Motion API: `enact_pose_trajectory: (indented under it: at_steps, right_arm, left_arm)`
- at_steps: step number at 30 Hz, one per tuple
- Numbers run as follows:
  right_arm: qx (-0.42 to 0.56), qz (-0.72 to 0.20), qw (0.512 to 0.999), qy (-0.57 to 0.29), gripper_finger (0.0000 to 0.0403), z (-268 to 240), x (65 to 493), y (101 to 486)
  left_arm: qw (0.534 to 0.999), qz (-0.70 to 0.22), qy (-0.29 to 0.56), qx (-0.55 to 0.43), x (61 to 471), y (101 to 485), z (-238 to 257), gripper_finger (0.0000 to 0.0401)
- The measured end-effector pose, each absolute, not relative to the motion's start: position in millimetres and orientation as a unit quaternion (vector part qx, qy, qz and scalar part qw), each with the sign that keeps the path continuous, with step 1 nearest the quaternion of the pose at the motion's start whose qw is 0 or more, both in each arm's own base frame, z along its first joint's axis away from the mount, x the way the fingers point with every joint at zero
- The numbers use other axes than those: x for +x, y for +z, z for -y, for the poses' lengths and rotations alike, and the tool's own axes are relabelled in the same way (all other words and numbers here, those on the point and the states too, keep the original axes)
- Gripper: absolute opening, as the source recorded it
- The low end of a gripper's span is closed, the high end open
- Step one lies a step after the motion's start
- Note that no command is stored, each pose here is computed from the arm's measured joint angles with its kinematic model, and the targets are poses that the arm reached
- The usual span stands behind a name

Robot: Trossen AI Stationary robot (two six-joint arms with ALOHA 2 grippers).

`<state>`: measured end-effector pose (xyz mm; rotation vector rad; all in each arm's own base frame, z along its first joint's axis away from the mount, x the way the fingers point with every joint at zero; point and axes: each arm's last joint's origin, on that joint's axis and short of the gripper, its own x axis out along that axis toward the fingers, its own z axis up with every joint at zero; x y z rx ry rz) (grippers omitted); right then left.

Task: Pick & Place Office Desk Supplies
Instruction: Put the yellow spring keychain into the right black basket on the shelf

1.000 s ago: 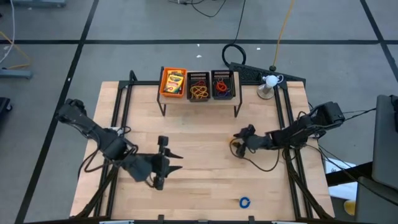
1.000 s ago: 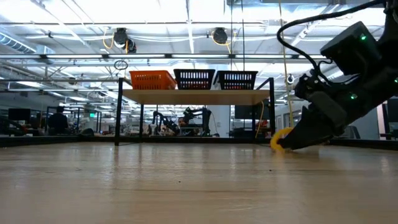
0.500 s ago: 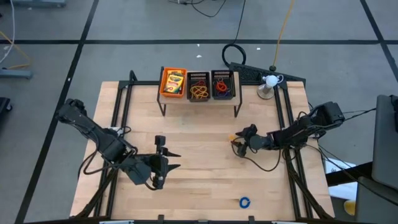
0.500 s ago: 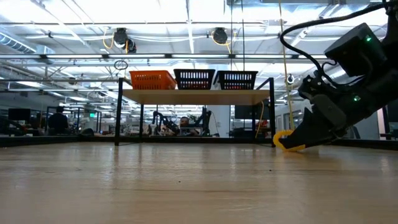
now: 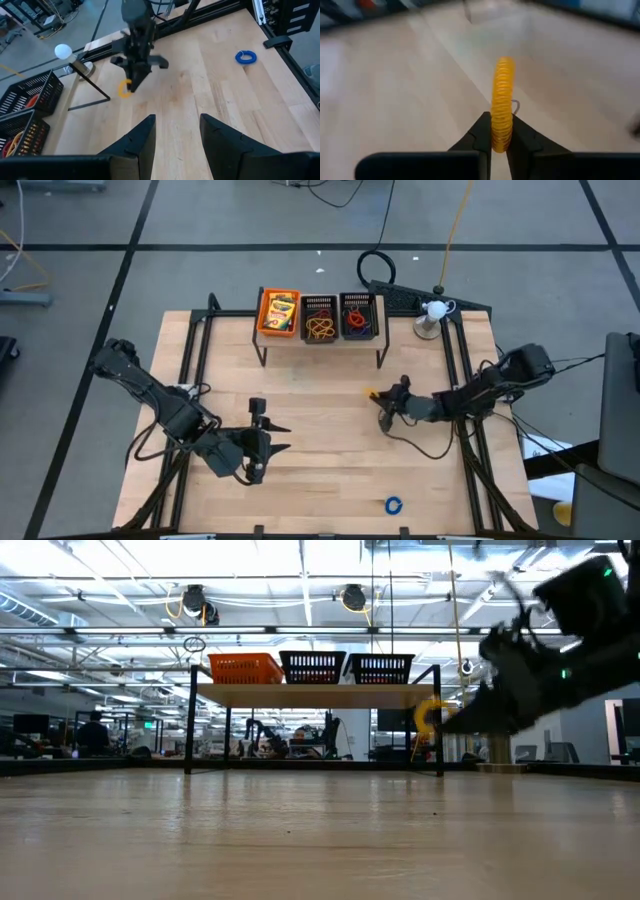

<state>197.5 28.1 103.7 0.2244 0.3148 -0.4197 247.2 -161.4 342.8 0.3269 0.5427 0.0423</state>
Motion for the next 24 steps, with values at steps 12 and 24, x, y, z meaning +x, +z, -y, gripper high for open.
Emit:
enact_pose_trajectory:
  at_steps: [12, 24]
  right_arm:
    - [0.062, 0.083, 0.98, -0.168, 0.0019, -34, 193, 185]
    - [-0.015, 0.023, 0.958, -0.286, 0.0019, 7, 207, 255]
  left_arm:
    - [0.95, -0.272, 0.025, 0.153, 247, 342, 161, 0.0149]
    - [0.95, -0.271, 0.025, 0.152, 247, 342, 161, 0.015]
